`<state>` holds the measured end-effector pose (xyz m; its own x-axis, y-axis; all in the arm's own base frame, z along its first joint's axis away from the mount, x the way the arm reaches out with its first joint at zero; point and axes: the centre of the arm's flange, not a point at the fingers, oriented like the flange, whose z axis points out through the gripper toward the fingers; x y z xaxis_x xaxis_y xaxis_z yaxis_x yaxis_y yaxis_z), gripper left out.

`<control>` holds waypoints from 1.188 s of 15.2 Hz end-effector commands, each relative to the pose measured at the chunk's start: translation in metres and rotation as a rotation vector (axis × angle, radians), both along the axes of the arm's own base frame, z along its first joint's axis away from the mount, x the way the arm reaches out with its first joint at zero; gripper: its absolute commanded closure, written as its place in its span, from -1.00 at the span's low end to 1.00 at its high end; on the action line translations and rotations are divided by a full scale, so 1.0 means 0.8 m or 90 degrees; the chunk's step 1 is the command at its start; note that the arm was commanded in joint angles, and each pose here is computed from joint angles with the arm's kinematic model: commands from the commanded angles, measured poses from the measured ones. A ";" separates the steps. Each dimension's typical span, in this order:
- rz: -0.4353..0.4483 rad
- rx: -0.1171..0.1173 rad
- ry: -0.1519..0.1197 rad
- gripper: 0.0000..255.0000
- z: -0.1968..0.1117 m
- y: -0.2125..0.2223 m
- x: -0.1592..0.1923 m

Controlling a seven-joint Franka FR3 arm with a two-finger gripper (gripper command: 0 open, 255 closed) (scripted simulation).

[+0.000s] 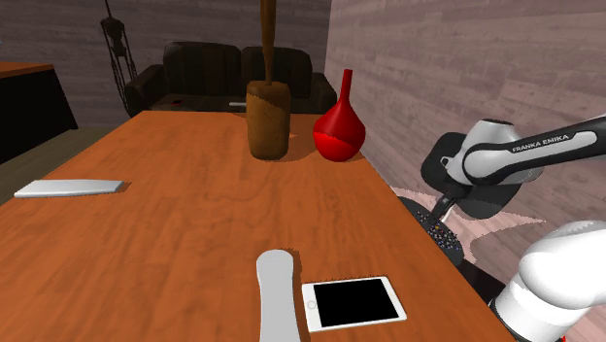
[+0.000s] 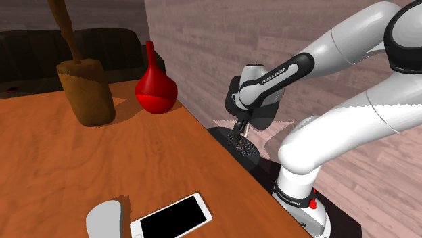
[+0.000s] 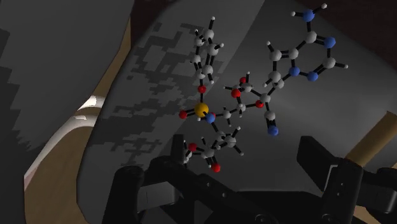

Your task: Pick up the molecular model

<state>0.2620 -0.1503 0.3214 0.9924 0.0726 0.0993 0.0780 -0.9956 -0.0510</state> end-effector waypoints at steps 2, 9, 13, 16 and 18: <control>0.000 0.000 0.000 -1.00 -0.024 0.001 0.000; 0.000 0.000 0.000 1.00 -0.023 0.002 0.000; 0.000 0.000 0.000 1.00 -0.023 0.001 0.000; 0.000 0.000 0.000 1.00 -0.010 0.001 0.000; 0.000 0.000 0.000 1.00 0.003 0.001 0.000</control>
<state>0.2618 -0.1493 0.3184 0.9923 0.0726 0.1006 0.0780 -0.9957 -0.0505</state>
